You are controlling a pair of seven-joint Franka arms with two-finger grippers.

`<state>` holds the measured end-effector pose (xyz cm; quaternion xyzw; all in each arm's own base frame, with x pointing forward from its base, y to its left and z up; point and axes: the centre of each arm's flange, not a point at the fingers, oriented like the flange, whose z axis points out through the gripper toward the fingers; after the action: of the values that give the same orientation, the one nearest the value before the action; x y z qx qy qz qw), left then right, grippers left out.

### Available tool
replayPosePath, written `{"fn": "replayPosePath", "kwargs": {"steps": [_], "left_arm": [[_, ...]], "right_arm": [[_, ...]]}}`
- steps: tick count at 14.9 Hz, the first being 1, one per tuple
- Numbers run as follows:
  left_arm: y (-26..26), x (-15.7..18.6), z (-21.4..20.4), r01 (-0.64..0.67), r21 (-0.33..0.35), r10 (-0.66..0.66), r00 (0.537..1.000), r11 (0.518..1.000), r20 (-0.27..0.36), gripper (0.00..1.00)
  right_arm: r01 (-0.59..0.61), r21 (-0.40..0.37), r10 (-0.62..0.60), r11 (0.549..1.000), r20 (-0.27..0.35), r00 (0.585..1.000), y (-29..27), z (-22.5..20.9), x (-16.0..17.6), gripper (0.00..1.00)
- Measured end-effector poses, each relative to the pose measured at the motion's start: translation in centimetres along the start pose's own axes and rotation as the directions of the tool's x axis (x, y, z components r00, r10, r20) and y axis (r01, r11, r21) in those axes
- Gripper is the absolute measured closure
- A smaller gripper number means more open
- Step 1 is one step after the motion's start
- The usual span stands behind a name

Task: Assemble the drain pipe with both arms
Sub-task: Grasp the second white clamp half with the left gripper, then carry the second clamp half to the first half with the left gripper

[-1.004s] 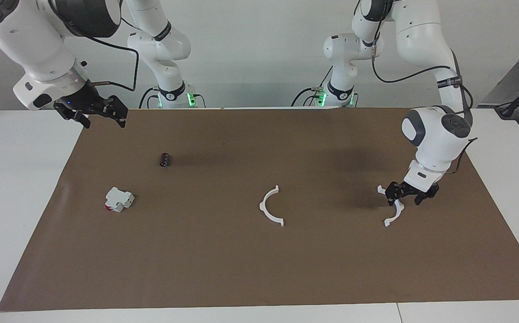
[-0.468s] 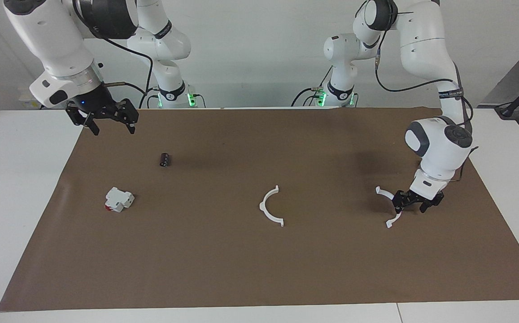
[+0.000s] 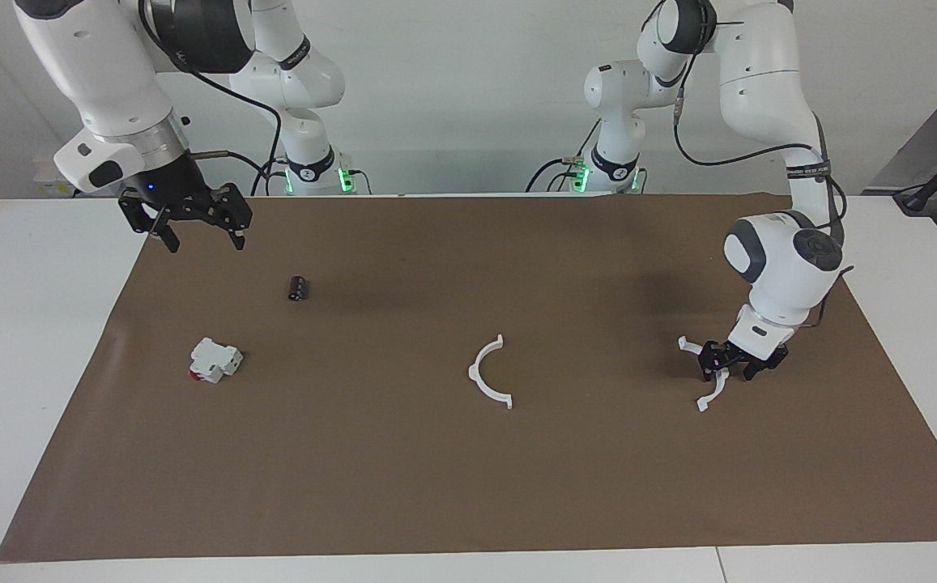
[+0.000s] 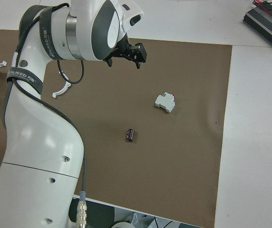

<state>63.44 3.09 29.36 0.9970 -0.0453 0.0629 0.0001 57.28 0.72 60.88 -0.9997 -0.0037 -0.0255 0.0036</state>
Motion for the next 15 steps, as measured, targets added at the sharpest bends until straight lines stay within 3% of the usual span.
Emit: {"fn": "replayPosePath", "kwargs": {"steps": [2,7,11,15], "left_arm": [[0.4,-0.2,-0.2,-0.006,-0.005,0.006,1.0,1.0,0.021,0.23],[0.8,-0.1,-1.7,-0.01,-0.006,0.011,1.0,1.0,0.017,0.8],[2.6,0.6,-2.9,-0.036,-0.008,0.036,0.999,0.999,-0.007,0.8],[7.1,1.9,-4.2,-0.042,-0.015,0.041,0.998,0.999,-0.039,0.8]], "right_arm": [[-0.012,-0.001,0.012,1.0,-0.006,1.0,0.7,-0.3,-0.1,0.0],[-0.029,-0.002,0.029,1.0,0.001,1.0,1.6,-1.8,-1.3,0.0],[-0.027,-0.002,0.027,1.0,-0.014,1.0,1.4,-3.3,-2.3,0.0],[-0.025,-0.002,0.025,1.0,0.016,1.0,1.4,-3.0,-2.6,0.0]]}}
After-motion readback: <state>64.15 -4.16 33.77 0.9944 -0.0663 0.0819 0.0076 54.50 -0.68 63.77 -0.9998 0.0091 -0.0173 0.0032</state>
